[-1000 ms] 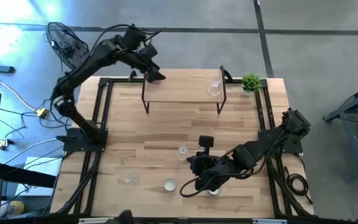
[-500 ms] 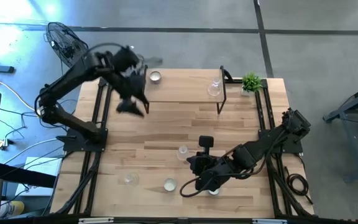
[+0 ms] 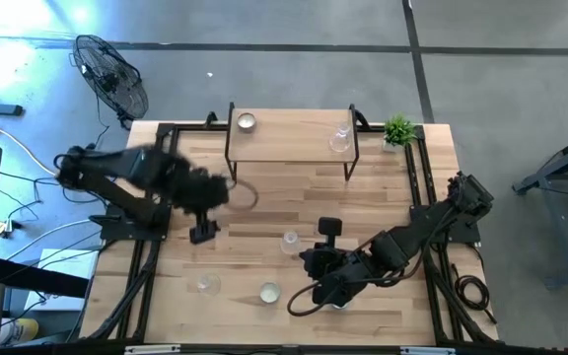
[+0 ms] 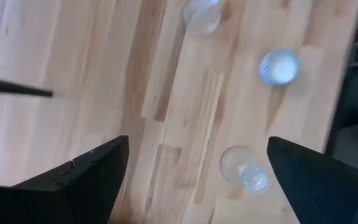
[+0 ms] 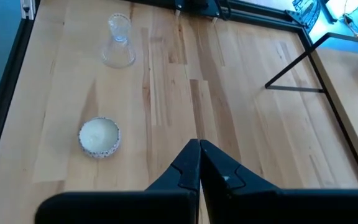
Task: Pick & Place candle stick holders
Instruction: Put the bottom transparent candle holder on the shelf
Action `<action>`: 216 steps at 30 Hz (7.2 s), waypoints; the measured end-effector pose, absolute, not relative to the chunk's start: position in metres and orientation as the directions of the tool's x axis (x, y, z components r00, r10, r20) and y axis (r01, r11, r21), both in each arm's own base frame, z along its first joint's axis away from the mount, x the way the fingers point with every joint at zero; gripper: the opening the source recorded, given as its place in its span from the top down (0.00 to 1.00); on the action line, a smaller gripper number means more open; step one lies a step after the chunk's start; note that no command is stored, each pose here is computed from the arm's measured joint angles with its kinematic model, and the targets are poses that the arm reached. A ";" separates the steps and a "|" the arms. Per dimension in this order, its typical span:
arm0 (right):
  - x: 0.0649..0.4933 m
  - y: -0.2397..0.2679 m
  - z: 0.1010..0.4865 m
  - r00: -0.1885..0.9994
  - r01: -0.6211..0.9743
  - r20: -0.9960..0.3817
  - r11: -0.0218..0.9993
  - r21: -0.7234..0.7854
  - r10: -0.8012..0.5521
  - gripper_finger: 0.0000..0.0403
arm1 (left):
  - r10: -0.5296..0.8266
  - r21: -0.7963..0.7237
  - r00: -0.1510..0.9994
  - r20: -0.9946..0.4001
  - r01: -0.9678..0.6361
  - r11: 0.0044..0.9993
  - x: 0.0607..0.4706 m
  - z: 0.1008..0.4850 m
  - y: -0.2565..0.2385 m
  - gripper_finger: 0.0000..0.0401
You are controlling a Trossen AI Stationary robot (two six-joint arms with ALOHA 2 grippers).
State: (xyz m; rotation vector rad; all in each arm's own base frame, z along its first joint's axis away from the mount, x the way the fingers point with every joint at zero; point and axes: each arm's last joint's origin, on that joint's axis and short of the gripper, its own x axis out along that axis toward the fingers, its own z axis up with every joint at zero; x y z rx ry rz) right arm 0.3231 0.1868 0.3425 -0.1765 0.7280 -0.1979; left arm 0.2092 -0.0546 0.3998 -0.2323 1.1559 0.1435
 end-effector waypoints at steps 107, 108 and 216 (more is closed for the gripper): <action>0.349 0.163 0.350 0.781 0.150 -0.597 0.983 -0.107 -0.184 1.00 | -0.128 -0.090 0.520 -0.844 0.098 0.991 0.147 0.206 -0.176 0.06; 0.349 0.163 0.350 0.781 0.150 -0.597 0.983 -0.107 -0.184 1.00 | -0.126 -0.088 0.523 -0.843 0.096 0.991 0.147 0.206 -0.176 0.06; 0.355 0.163 0.343 0.778 0.186 -0.583 0.973 -0.140 -0.233 0.40 | -0.096 -0.051 0.477 -0.874 0.107 0.993 0.156 0.194 -0.189 0.61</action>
